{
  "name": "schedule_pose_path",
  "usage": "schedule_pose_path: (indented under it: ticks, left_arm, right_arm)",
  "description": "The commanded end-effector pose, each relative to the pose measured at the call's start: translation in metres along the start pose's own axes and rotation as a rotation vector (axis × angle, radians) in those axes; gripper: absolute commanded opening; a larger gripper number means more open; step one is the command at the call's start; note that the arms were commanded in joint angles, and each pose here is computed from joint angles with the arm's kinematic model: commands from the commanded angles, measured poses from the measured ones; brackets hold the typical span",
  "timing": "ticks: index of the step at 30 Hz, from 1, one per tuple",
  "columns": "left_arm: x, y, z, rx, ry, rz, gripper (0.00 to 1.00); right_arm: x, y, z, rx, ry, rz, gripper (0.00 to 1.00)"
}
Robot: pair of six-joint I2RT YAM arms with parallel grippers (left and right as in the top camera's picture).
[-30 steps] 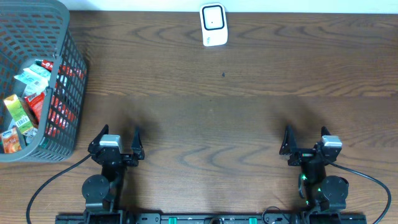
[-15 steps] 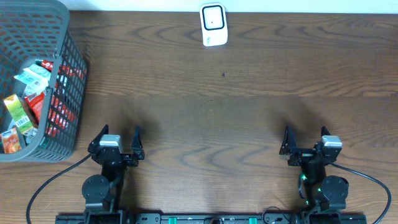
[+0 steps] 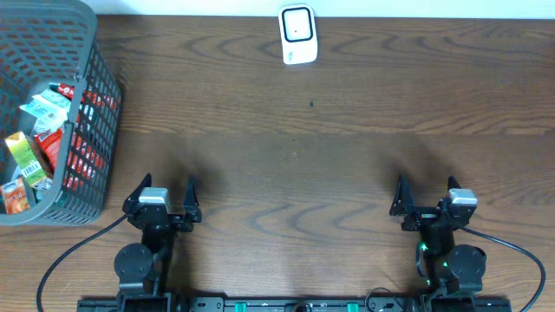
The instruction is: Scan the item barcode
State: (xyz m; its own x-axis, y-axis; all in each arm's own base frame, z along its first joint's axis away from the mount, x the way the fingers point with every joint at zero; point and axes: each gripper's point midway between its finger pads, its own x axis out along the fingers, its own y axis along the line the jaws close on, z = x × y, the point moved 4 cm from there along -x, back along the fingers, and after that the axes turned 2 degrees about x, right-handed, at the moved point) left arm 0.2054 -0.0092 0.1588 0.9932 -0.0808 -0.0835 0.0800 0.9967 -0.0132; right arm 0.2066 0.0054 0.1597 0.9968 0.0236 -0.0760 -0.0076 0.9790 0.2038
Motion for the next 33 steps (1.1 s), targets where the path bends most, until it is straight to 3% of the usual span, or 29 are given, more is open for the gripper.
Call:
schedule_pose_path:
  ticks: [1, 10, 18, 28, 33]
  left_arm:
    - [0.000, -0.003, -0.012, 0.007, 0.052, -0.029, 0.84]
    - [-0.002, -0.005, -0.003, -0.021, 0.037, -0.039, 0.85]
    - [-0.020, -0.015, 0.038, -0.217, 0.036, -0.099, 0.84]
    - [-0.052, -0.022, 0.096, -0.242, 0.162, -0.106, 0.85]
    - [-0.051, -0.035, 0.135, -0.281, 0.321, -0.195, 0.85]
  right_arm:
    - [0.000, 0.000, -0.001, -0.012, 0.001, 0.000, 0.99]
    - [0.000, 0.000, -0.001, -0.012, 0.001, 0.000, 0.99]
    - [0.000, 0.000, -0.001, -0.012, 0.001, 0.000, 0.99]
    - [0.000, 0.000, 0.000, -0.012, 0.000, 0.000, 0.99]
    - [0.000, 0.000, 0.000, -0.012, 0.000, 0.000, 0.99]
